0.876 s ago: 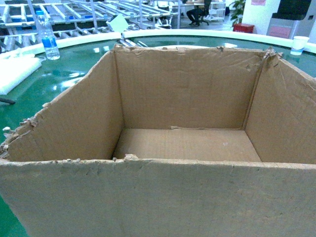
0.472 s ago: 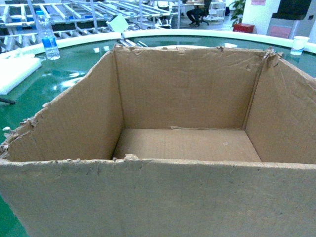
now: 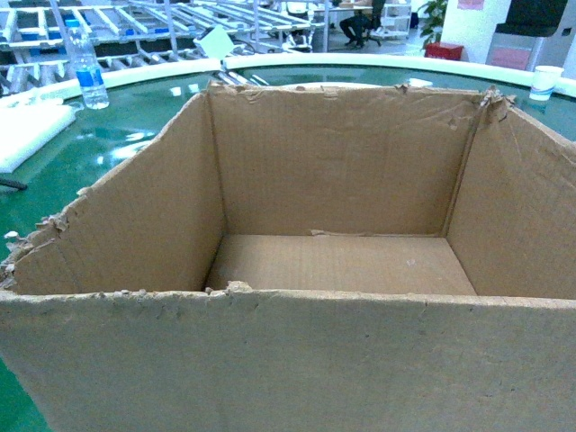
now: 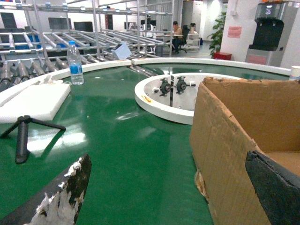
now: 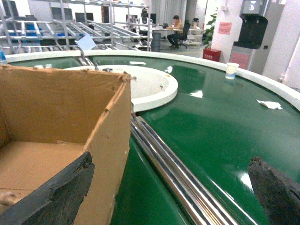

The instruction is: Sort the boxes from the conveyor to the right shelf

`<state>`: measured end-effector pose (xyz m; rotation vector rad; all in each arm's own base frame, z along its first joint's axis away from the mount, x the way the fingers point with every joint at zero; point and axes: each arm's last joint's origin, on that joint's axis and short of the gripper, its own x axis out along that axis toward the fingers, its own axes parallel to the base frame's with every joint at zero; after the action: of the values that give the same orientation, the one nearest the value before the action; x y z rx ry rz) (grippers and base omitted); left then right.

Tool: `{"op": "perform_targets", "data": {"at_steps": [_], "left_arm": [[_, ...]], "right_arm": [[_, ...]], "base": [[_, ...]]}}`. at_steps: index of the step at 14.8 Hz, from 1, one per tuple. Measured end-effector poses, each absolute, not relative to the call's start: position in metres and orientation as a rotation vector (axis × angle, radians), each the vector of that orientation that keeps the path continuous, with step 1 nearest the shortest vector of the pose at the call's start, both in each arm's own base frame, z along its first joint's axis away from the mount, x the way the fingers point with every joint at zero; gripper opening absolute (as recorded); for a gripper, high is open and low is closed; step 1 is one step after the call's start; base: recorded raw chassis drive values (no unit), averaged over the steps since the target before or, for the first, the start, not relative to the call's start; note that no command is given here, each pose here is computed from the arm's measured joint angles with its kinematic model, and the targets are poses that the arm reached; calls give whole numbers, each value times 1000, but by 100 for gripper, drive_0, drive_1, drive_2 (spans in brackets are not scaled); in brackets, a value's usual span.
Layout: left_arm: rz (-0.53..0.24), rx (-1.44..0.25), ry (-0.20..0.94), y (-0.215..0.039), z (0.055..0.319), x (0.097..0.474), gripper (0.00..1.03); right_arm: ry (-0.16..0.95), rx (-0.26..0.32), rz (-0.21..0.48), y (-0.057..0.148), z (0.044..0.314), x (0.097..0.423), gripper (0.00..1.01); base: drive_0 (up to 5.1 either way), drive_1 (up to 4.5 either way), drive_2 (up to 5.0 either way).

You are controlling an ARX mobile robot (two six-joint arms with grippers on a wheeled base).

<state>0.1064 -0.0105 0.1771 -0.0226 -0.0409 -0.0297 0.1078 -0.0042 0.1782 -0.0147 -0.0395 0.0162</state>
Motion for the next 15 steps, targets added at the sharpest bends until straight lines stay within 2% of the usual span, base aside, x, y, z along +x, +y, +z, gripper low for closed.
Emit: {"op": "perform_targets", "data": {"at_steps": [3, 6, 7, 8, 9, 12, 15], "left_arm": [[-107, -33, -116, -21, 222, 131, 98], [-238, -30, -34, -37, 248, 170, 98], [-252, -41, -28, -39, 254, 183, 98], [-249, -48, -26, -41, 259, 196, 98], [-259, -45, 7, -45, 258, 206, 98], [-340, -34, 199, -65, 241, 222, 98], [-370, -97, 345, -72, 234, 226, 98]], "right_arm": [[-107, -49, 74, 4, 217, 130, 98], [-10, -96, 154, 17, 233, 168, 98], [23, -110, 180, 23, 236, 179, 98], [22, -120, 178, 27, 237, 191, 98], [58, -131, 174, 30, 235, 202, 98], [281, -149, 220, 40, 217, 225, 98], [417, -151, 200, 43, 210, 238, 98]], "base": [[0, 0, 0], [0, 0, 0], [0, 0, 0], [0, 0, 0], [0, 0, 0], [0, 0, 0], [0, 0, 0]]}}
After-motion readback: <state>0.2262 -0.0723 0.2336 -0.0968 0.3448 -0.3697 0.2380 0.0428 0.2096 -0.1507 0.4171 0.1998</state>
